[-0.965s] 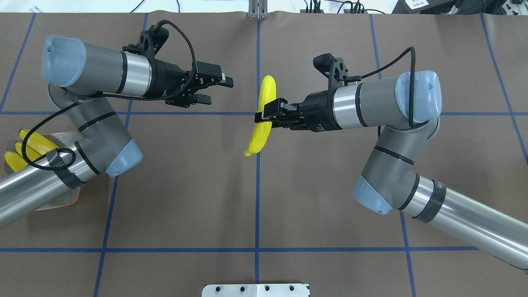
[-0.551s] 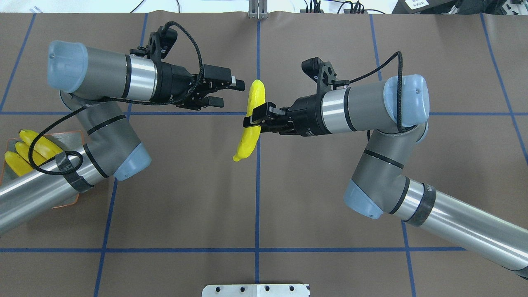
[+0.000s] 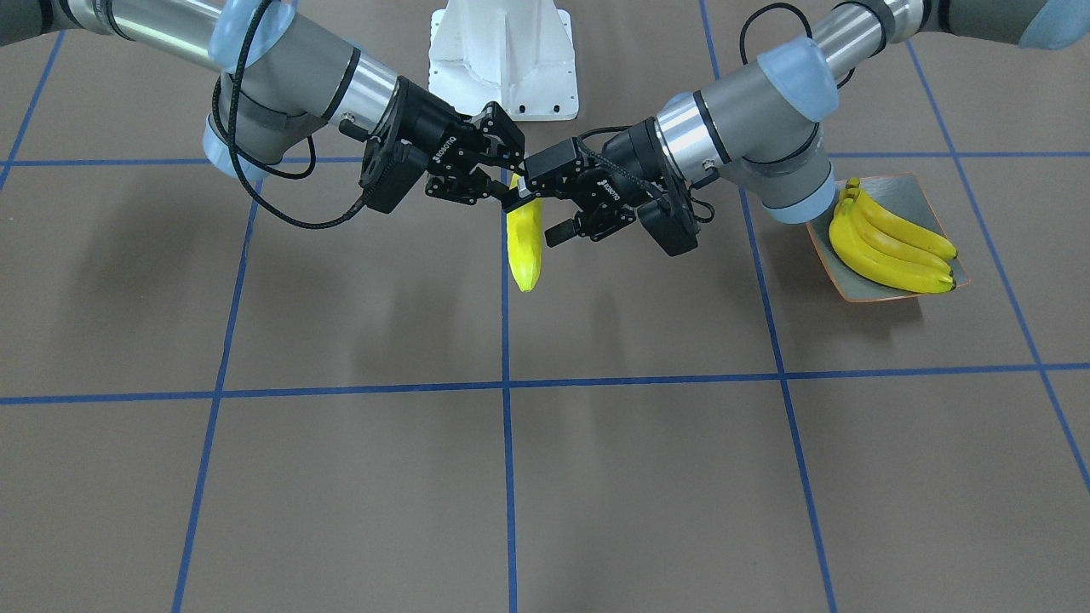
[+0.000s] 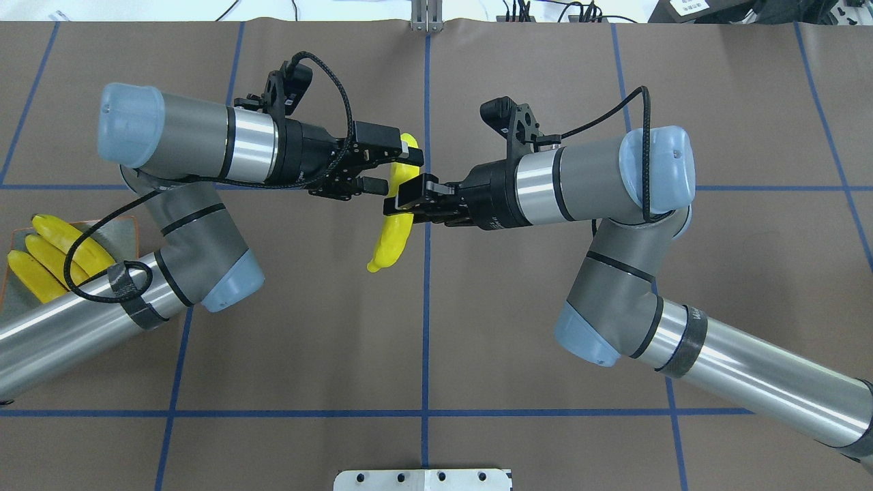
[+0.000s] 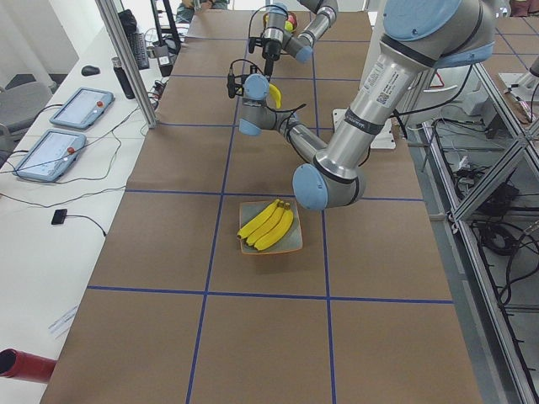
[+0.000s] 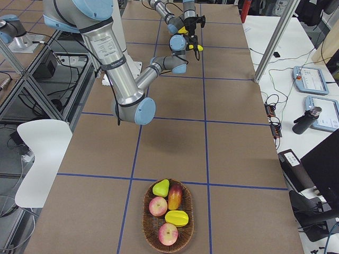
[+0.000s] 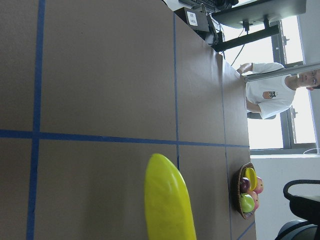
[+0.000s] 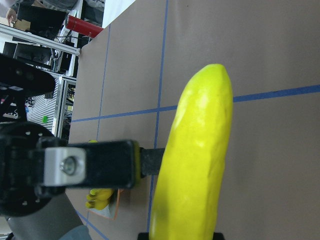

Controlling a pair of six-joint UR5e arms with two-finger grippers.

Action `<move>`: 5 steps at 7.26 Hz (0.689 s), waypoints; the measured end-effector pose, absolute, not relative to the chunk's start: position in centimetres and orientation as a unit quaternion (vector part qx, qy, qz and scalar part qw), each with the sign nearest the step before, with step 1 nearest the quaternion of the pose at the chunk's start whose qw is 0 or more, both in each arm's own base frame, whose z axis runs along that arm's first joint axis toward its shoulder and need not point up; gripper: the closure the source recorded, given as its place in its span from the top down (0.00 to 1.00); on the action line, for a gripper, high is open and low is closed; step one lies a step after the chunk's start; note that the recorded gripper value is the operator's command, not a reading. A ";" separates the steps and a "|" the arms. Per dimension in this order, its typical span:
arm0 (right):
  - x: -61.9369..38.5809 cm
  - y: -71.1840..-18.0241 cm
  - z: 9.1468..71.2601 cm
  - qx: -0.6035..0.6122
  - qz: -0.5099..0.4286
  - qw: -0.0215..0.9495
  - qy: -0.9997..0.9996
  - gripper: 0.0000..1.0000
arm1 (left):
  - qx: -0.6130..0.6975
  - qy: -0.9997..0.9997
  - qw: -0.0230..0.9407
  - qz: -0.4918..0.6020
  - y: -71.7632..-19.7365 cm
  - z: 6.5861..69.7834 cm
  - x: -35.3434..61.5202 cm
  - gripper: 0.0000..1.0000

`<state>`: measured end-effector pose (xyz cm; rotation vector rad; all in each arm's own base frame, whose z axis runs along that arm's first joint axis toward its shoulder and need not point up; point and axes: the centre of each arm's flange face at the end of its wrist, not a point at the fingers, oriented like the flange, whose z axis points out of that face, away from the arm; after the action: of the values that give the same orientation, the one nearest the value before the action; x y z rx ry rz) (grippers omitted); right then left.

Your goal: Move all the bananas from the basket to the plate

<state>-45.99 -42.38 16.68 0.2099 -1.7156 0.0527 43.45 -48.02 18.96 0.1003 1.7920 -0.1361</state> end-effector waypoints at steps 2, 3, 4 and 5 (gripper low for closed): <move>-45.9 -42.4 16.9 0.100 0.020 0.638 -0.763 0.00 | 0.036 0.781 0.620 -0.064 -47.9 18.9 43.5 0.23; -45.9 -42.4 17.0 0.101 0.020 0.637 -0.764 0.00 | 0.030 0.782 0.619 -0.068 -47.9 18.8 43.5 0.00; -45.9 -42.5 16.9 0.104 0.021 0.635 -0.765 0.00 | 0.025 0.784 0.616 -0.071 -47.8 18.7 43.4 0.00; -45.9 -42.5 16.8 0.107 0.024 0.633 -0.766 0.99 | 0.022 0.785 0.614 -0.074 -47.7 18.7 43.3 0.00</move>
<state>-45.88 -42.52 16.76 0.2458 -1.7516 0.0559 43.31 -47.69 18.73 0.0505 1.8102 -0.1695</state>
